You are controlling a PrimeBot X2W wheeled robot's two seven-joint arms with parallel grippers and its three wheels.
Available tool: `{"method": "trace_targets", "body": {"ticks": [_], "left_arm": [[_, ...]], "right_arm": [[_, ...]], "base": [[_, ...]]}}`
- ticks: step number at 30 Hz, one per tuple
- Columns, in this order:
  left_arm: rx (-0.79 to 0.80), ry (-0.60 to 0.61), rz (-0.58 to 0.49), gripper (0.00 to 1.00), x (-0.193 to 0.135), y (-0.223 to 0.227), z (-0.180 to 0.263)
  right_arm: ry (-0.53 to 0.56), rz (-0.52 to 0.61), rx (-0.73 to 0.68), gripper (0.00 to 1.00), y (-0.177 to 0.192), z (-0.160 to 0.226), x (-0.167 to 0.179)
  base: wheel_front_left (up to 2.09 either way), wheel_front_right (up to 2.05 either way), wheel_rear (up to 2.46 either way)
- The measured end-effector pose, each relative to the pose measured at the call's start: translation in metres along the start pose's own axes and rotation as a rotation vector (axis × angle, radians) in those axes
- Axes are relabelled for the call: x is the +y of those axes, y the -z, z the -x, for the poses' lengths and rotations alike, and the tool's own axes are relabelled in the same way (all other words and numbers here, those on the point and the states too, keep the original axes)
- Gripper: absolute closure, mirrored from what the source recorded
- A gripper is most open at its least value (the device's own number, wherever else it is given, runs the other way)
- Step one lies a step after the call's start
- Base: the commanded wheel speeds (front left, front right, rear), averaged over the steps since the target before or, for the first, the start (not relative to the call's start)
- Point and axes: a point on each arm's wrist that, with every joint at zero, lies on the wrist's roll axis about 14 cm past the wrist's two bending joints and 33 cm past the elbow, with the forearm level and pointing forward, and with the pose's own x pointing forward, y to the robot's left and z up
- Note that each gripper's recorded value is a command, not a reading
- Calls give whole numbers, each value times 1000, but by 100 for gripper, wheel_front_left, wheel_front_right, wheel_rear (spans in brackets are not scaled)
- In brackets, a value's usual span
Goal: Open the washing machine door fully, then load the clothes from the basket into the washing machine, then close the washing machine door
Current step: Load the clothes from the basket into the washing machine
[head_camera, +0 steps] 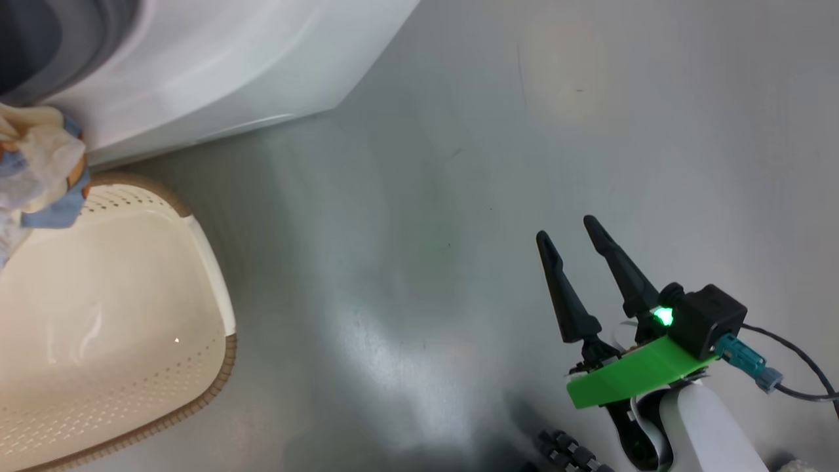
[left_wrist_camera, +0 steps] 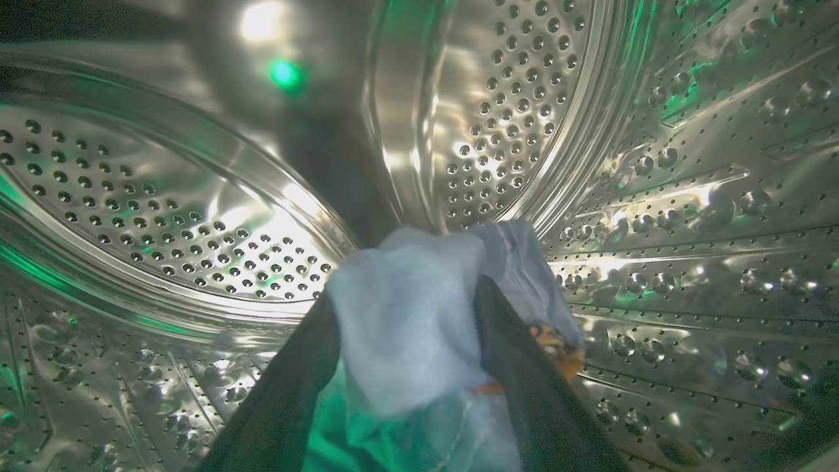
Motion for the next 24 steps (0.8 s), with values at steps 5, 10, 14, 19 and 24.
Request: {"method": "trace_targets", "body": {"ticks": [5,10,14,19,24], "left_arm": [[-2,-26,15,0,10,-8,6],[17,-43,34,0,15,-7,19],[21,-48,61,0,13,-11,28],[-2,-56,85,0,14,-22,39],[-18,-58,81,0,16,-30,51]], "right_arm": [[-18,-2,-28,0,-9,-5,5],[-34,-5,-48,0,-16,-6,10],[-49,-4,-65,0,-22,-7,15],[-64,-8,-82,0,-27,-9,21],[-79,-9,-96,0,-31,-11,26]], "base": [[0,0,0],[0,0,0],[0,0,0],[0,0,0],[0,0,0]]}}
